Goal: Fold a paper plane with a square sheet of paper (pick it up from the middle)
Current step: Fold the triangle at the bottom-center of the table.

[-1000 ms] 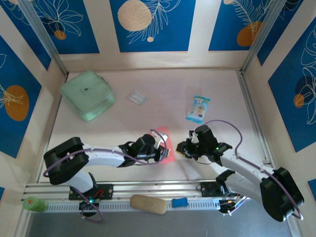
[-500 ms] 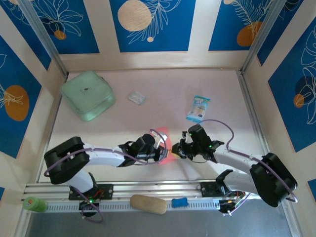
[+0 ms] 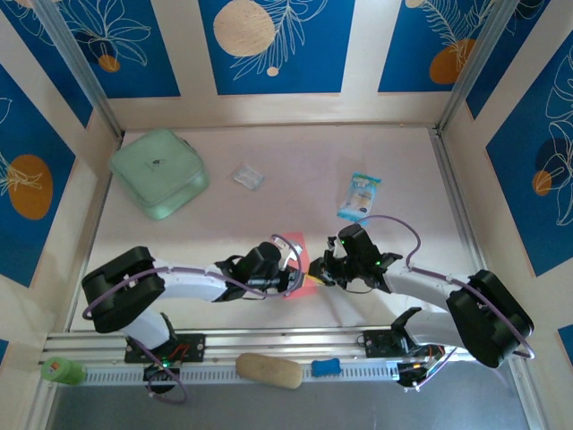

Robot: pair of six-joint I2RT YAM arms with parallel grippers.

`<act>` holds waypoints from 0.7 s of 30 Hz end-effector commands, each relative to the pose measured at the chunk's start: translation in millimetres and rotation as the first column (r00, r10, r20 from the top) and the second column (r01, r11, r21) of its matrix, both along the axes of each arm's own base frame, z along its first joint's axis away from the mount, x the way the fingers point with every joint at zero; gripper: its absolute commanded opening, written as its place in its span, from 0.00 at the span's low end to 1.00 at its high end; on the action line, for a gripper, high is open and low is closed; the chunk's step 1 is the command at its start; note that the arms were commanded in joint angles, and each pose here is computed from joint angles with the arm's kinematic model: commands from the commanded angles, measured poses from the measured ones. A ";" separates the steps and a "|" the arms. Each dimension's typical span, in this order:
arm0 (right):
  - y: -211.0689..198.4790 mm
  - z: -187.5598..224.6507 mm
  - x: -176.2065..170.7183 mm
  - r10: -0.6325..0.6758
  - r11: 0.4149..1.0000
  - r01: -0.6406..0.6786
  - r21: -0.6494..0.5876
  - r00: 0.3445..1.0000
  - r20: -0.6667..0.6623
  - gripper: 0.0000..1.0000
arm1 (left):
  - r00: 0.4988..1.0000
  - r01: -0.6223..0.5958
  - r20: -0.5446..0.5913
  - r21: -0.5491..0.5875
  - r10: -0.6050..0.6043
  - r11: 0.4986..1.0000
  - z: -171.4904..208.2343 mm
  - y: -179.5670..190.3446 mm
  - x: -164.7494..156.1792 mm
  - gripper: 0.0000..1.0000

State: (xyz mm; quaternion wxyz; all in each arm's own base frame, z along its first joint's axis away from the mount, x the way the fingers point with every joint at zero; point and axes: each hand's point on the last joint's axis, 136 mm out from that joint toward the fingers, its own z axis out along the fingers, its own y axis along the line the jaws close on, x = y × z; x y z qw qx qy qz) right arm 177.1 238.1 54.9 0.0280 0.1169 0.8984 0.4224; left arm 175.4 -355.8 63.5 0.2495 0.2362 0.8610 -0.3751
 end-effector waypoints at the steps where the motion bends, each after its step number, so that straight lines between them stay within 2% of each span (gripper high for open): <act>1: 6.7 8.1 2.8 0.011 1.000 -0.011 0.020 1.000 0.004 0.10 | 1.000 0.008 -0.027 0.015 -0.007 1.000 -6.6 6.4 -2.9 0.15; 6: 6.5 6.9 2.8 0.009 1.000 -0.009 0.018 1.000 0.001 0.10 | 0.999 0.015 -0.032 0.027 -0.014 1.000 -8.7 8.5 -3.6 0.15; 10: 6.3 6.2 2.7 0.009 1.000 -0.009 0.015 1.000 -0.003 0.10 | 1.000 0.002 -0.031 0.032 -0.001 0.999 -9.6 11.0 -1.5 0.06; 14: 5.6 3.3 -0.8 0.016 1.000 -0.016 0.002 1.000 -0.012 0.10 | 1.000 -0.007 -0.029 0.020 0.008 1.000 -7.8 11.7 0.4 0.02; 21: 12.6 -2.7 -5.5 0.044 0.999 -0.045 -0.006 0.998 -0.033 0.10 | 1.000 -0.008 -0.029 0.009 0.009 1.000 -5.9 11.9 1.0 0.03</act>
